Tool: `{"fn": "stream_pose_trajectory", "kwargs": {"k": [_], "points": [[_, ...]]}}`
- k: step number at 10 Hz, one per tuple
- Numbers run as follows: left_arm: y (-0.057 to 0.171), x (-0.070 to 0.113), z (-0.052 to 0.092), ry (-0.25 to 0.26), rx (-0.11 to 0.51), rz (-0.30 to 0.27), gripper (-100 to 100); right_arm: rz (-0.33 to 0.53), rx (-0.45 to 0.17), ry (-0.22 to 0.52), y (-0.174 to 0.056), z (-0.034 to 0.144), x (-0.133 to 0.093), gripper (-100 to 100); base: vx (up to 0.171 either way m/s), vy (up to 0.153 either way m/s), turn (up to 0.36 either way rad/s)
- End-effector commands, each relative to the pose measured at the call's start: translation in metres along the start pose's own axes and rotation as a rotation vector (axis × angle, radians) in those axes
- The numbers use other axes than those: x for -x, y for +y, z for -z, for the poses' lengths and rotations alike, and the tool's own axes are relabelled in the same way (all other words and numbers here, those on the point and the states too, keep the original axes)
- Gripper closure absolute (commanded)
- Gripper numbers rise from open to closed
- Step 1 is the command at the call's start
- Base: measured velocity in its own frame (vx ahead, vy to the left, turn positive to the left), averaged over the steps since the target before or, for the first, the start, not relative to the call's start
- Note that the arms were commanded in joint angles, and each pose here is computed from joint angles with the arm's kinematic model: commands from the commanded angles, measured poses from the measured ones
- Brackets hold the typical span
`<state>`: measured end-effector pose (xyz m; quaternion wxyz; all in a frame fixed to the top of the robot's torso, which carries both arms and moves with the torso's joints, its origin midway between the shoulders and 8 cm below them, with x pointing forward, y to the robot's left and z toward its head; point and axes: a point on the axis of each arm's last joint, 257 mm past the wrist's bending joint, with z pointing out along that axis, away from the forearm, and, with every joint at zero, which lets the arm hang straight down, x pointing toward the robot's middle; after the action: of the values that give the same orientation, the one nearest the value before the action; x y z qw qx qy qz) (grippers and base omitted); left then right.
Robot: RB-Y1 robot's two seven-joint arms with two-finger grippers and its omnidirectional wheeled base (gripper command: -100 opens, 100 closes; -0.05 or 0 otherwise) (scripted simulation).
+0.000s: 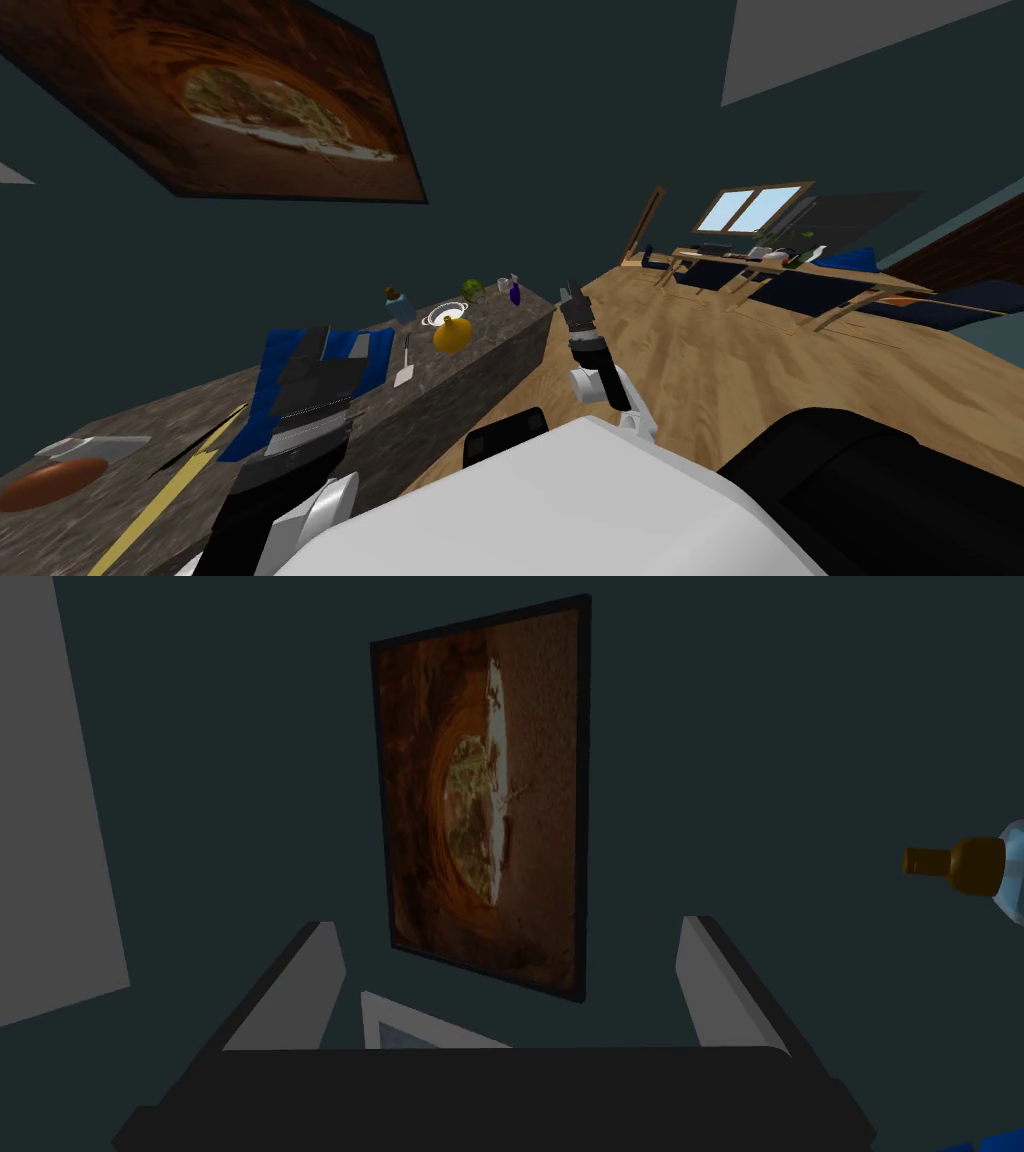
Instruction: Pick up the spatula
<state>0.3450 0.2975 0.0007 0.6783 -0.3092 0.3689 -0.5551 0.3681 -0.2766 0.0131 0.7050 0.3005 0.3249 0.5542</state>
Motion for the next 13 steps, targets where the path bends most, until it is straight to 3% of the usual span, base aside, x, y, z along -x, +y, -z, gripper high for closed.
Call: {"fn": "stream_pose_trajectory", "kwargs": {"k": [1, 4, 6, 7, 12, 13], "points": [[0.015, 0.007, 0.013, 0.010, 0.054, -0.018, -100, 0.000, 0.000, 0.000, 0.000, 0.000, 0.000, 0, -0.040, 0.004, -0.105], [0.048, 0.031, 0.045, 0.032, 0.190, -0.067, -100, 0.000, 0.000, 0.000, 0.000, 0.000, 0.000, 0, -0.077, 0.013, -0.186], [0.061, 0.042, 0.063, 0.037, 0.257, -0.088, -100, 0.000, 0.000, 0.000, 0.000, 0.000, 0.000, 0, -0.065, 0.012, -0.092], [0.062, 0.043, 0.065, 0.036, 0.263, -0.088, -100, 0.000, 0.000, 0.000, 0.000, 0.000, 0.000, 0, -0.046, 0.013, -0.068], [0.096, 0.086, 0.123, 0.056, 0.477, -0.153, -100, 0.000, 0.000, 0.000, 0.000, 0.000, 0.000, 0, -0.063, 0.009, -0.173], [0.097, 0.088, 0.129, 0.055, 0.495, -0.156, -100, 0.000, 0.000, 0.000, 0.000, 0.000, 0.000, 0, -0.068, 0.011, -0.076]]}}
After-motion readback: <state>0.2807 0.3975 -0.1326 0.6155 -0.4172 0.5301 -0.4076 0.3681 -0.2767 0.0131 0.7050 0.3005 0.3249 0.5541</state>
